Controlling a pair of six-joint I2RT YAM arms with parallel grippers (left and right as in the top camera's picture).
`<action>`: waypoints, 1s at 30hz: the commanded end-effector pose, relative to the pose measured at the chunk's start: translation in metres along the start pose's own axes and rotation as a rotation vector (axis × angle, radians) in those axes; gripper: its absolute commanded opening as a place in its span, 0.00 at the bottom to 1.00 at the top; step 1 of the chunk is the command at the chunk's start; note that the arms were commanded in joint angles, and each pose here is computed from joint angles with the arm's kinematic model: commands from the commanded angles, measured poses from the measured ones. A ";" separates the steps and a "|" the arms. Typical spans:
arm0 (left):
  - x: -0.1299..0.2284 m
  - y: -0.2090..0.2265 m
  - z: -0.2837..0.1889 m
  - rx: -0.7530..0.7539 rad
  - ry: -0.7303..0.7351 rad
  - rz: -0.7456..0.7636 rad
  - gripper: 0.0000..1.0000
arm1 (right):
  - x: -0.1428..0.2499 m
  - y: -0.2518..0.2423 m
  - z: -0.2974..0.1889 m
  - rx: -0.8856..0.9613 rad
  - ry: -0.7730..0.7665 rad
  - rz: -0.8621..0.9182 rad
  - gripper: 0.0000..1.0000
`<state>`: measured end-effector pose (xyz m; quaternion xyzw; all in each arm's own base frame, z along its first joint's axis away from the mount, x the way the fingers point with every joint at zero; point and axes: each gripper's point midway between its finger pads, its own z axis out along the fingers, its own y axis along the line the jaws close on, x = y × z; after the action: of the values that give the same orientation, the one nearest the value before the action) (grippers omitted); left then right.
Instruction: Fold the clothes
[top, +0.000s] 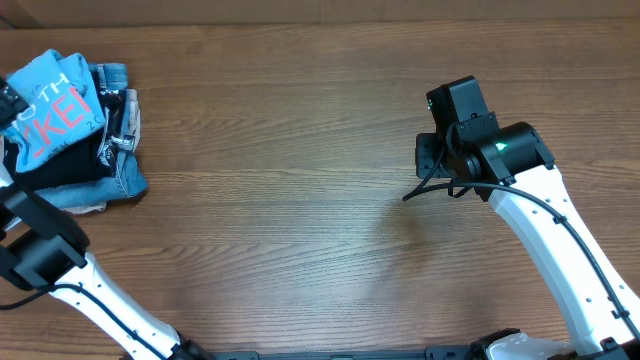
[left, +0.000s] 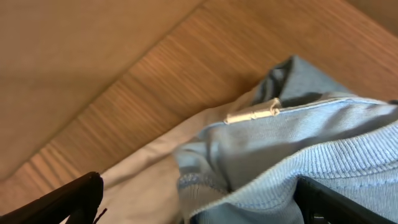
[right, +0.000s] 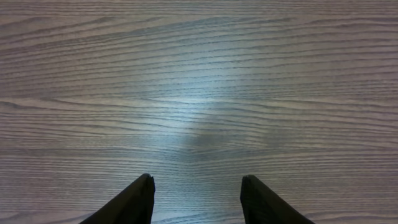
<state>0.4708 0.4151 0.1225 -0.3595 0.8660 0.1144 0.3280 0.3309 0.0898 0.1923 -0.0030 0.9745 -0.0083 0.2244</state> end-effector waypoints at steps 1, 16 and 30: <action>-0.035 0.018 -0.042 -0.056 -0.093 0.025 1.00 | -0.010 -0.001 -0.011 -0.013 -0.047 0.015 0.51; -0.082 -0.075 -0.220 0.158 -0.286 0.125 1.00 | -0.037 0.007 -0.014 -0.051 -0.156 0.034 0.85; -0.051 -0.108 -0.235 0.068 -0.207 0.208 1.00 | -0.029 0.009 -0.013 -0.063 -0.121 0.027 0.93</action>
<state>0.4655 0.2546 0.3324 -0.2320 0.8694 0.1367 0.4144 0.3493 0.1006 0.2024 -0.0019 0.9642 0.0178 0.2645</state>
